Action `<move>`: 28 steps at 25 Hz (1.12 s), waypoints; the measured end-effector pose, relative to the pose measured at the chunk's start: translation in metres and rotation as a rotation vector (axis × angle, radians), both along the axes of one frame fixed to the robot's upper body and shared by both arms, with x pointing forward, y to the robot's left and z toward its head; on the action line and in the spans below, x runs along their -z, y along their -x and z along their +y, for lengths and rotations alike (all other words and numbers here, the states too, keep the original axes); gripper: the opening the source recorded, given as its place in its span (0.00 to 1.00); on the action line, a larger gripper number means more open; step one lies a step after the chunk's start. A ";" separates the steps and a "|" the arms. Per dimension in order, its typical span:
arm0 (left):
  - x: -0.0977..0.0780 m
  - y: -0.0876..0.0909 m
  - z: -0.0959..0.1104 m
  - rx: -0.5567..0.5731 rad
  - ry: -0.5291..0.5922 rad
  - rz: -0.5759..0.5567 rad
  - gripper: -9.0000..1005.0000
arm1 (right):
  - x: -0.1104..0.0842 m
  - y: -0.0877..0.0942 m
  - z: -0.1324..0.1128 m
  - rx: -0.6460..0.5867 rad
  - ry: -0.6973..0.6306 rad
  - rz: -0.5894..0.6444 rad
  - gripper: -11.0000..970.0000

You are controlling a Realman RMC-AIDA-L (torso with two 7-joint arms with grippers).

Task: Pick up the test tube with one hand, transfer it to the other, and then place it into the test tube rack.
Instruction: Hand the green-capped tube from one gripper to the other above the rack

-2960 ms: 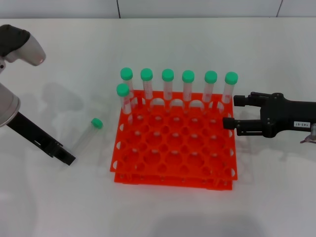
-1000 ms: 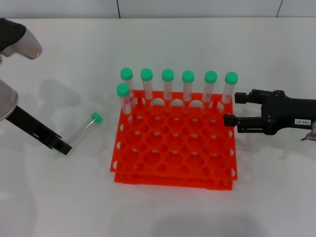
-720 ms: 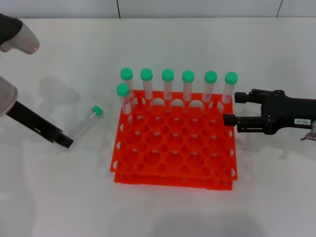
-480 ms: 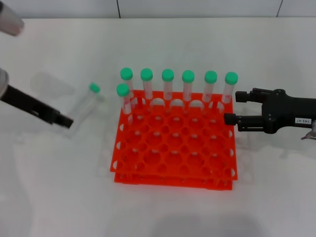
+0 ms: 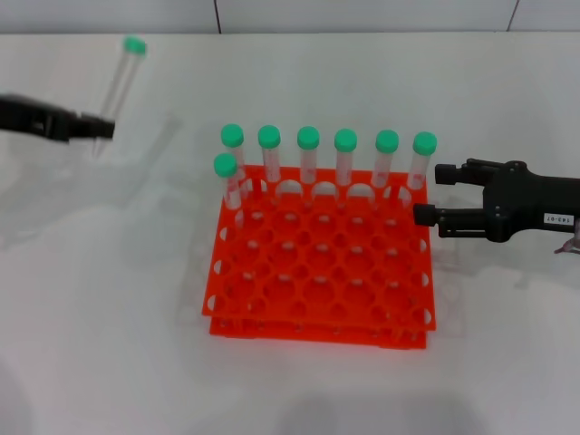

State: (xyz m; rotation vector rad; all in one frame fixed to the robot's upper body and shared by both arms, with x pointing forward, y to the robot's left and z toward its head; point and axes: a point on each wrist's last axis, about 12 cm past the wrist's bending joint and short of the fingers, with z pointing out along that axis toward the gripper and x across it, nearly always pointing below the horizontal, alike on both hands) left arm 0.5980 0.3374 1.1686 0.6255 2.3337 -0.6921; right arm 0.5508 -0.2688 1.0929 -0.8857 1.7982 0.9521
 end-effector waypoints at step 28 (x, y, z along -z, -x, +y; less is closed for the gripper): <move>0.002 -0.013 -0.100 0.364 0.431 -0.458 0.20 | -0.004 -0.003 0.001 -0.008 0.002 -0.014 0.86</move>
